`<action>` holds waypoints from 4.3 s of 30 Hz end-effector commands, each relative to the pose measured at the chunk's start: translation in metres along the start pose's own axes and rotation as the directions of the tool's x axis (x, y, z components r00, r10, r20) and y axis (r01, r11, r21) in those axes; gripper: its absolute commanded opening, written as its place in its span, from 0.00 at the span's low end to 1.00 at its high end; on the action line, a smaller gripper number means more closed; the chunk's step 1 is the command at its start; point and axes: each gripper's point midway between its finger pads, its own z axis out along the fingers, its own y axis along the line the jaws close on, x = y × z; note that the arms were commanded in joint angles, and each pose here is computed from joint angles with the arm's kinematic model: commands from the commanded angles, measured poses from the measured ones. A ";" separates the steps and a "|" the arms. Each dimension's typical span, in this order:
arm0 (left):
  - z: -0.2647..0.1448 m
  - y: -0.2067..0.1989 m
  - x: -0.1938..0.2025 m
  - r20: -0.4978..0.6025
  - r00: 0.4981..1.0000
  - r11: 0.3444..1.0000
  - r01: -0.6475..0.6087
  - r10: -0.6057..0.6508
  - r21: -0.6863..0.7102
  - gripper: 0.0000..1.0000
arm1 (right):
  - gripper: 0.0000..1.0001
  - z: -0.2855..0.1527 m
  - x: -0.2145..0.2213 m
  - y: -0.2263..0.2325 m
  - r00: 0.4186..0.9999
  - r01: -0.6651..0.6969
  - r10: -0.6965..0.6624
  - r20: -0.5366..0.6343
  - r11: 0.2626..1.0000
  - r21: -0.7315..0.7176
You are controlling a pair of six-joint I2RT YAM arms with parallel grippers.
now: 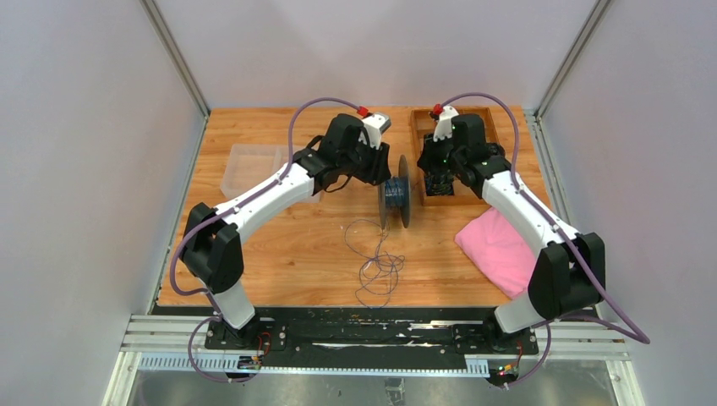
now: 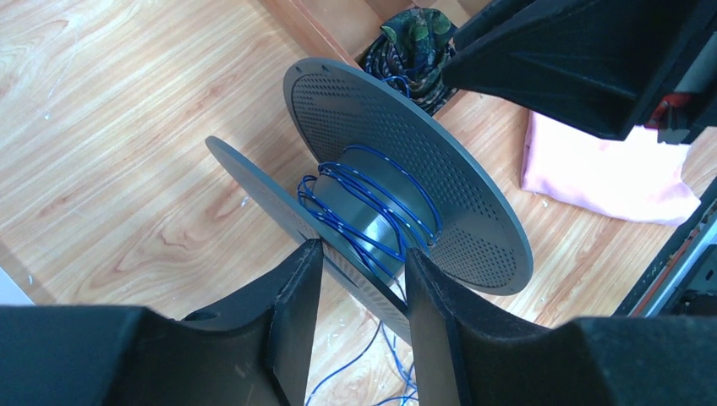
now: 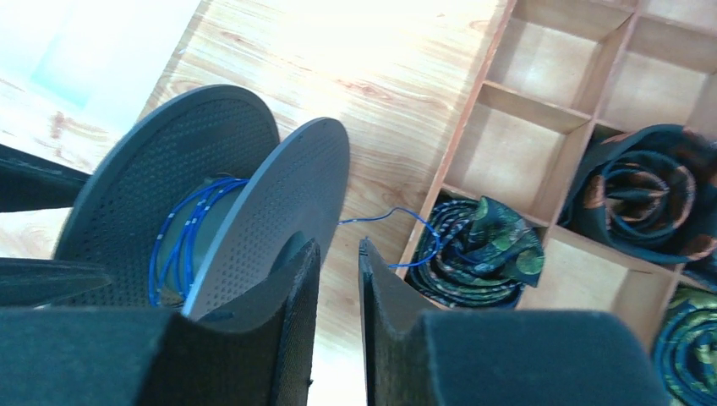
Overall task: Wrap the cables
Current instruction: Wrap the cable around the cable reel.
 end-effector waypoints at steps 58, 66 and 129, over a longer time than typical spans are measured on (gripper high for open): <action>-0.007 -0.005 -0.004 0.030 0.999 1.000 -0.024 0.024 0.010 0.45 | 0.23 0.051 0.111 -0.060 0.850 0.290 -0.240 -0.470 0.956 0.036; -0.008 -0.005 -0.003 0.029 0.999 1.000 -0.024 0.024 0.010 0.45 | 0.20 0.055 0.111 -0.061 0.841 0.322 -0.261 -0.474 0.945 0.052; -0.006 -0.005 0.000 0.025 1.000 1.000 -0.016 0.015 0.013 0.45 | 0.23 0.038 0.128 -0.039 0.848 0.224 -0.197 -0.492 0.975 -0.004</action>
